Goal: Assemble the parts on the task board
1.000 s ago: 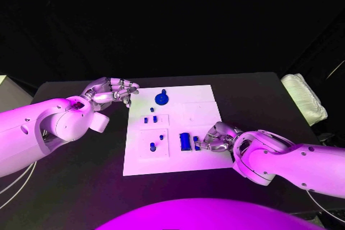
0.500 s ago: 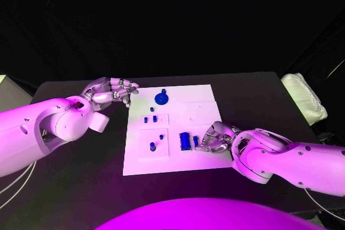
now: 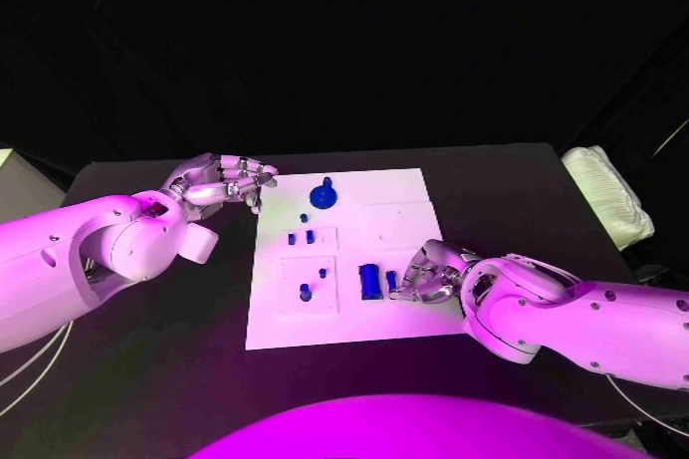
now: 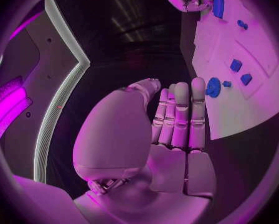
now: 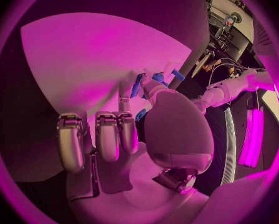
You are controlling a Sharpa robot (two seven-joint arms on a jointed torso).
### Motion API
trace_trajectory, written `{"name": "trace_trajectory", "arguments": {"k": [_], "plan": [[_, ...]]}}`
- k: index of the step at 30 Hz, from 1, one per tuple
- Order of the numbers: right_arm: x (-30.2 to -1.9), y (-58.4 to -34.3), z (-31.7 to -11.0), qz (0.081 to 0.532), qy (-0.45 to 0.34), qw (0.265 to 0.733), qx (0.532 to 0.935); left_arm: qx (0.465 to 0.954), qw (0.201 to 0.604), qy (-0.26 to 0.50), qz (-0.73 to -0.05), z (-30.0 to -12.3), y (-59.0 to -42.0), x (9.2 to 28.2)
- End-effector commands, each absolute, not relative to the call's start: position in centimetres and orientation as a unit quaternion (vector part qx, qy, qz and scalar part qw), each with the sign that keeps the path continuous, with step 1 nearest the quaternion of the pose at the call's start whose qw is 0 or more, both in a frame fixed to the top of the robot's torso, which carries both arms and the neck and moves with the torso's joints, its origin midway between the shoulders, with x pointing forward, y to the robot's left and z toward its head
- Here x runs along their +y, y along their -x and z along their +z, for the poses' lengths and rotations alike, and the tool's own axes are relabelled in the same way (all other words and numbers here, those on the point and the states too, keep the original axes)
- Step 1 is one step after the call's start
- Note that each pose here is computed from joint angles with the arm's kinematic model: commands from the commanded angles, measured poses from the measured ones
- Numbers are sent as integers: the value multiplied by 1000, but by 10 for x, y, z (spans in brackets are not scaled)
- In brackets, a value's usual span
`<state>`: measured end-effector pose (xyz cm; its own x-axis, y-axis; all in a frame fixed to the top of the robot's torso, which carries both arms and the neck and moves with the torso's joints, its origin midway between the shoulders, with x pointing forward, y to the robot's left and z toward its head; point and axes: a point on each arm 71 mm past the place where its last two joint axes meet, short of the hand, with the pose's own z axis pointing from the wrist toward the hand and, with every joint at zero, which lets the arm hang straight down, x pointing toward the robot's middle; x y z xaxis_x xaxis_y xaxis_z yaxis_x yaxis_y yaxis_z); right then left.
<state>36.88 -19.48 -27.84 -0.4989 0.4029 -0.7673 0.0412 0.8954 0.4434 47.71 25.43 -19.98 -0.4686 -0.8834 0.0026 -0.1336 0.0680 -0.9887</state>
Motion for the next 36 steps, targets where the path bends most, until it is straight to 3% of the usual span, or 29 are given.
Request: {"name": "trace_trajectory", "arguments": {"k": [1, 7, 13, 20, 28, 36], "plan": [[-193, -368, -275, 203, -117, 497, 835, 649, 332, 389, -564, -199, -477, 253], [-192, -368, -265, 244, -111, 517, 813, 647, 334, 389, -564, -199, -478, 253], [-196, -379, -247, 304, -126, 557, 762, 634, 343, 396, -569, -199, -481, 253], [-215, -413, -235, 364, -192, 574, 708, 600, 367, 411, -580, -202, -489, 253], [-238, -468, -239, 417, -284, 552, 664, 553, 387, 437, -594, -211, -511, 251], [-242, -503, -244, 457, -344, 522, 633, 531, 412, 457, -582, -223, -531, 251]]}}
